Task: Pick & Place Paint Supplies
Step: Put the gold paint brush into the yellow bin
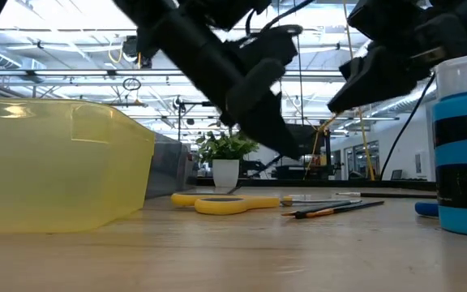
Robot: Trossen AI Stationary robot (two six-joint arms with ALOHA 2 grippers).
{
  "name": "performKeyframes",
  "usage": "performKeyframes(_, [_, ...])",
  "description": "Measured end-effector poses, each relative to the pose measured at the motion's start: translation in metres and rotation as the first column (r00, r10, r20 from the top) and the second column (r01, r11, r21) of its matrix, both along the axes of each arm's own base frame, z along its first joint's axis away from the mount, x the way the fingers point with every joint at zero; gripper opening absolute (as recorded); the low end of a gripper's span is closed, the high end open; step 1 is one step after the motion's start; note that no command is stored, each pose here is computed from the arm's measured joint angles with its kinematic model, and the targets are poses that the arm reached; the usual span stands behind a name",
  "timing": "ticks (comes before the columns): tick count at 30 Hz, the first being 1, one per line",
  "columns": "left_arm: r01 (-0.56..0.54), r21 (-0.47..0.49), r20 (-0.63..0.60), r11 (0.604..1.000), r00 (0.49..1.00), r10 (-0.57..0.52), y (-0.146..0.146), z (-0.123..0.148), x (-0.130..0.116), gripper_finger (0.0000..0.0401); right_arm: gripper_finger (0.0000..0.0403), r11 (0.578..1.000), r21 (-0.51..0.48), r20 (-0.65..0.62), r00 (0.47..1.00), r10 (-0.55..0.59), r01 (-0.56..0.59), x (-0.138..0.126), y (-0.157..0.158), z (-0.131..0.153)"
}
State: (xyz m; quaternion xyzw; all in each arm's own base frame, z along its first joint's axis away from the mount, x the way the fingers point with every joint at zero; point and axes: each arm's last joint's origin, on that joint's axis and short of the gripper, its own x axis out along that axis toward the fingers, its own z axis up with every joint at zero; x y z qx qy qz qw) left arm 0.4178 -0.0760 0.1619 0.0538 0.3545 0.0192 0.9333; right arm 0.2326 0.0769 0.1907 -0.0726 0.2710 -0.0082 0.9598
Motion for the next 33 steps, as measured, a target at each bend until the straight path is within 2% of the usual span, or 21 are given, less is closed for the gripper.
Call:
performKeyframes(4, [0.024,0.064,-0.076,0.998,0.997,-0.019,-0.011,0.050,-0.007,0.0013,0.0000,1.000,-0.011,0.108,0.994,0.021,-0.020,-0.003,-0.002,0.019])
performKeyframes(8, [0.001,0.074,-0.197,0.997,0.980,0.014,-0.029,0.098,-0.035,0.0013,0.0000,0.999,-0.015,0.286,0.957,0.045,-0.042,-0.011,-0.004,0.048])
performKeyframes(13, [-0.043,0.035,-0.305,0.998,0.951,0.052,-0.062,0.117,-0.090,0.0013,0.0000,0.999,-0.015,0.441,0.896,0.051,-0.050,-0.025,-0.010,0.078])
performKeyframes(17, [-0.107,-0.034,-0.320,0.994,0.943,0.091,-0.086,0.103,-0.130,0.0013,0.0000,0.998,-0.021,0.488,0.871,0.055,-0.051,-0.035,-0.014,0.089])
performKeyframes(21, [-0.155,-0.063,-0.354,0.986,0.927,0.123,-0.096,0.069,-0.152,0.0013,0.0000,0.999,-0.009,0.497,0.867,0.048,-0.050,-0.036,-0.014,0.090])
performKeyframes(26, [-0.175,-0.143,-0.452,0.974,0.887,0.093,-0.096,0.031,-0.166,0.0013,0.0000,0.999,0.002,0.477,0.878,0.043,-0.050,-0.031,-0.012,0.085])
performKeyframes(29, [-0.221,-0.141,-0.480,0.965,0.868,0.129,-0.092,0.024,-0.170,0.0017,0.0000,0.999,0.000,0.476,0.878,0.044,-0.050,-0.027,-0.011,0.083])
performKeyframes(33, [-0.222,-0.152,-0.485,0.963,0.866,0.123,-0.093,0.023,-0.170,0.0068,0.0000,0.999,-0.004,0.462,0.886,0.046,-0.050,-0.023,-0.009,0.078])
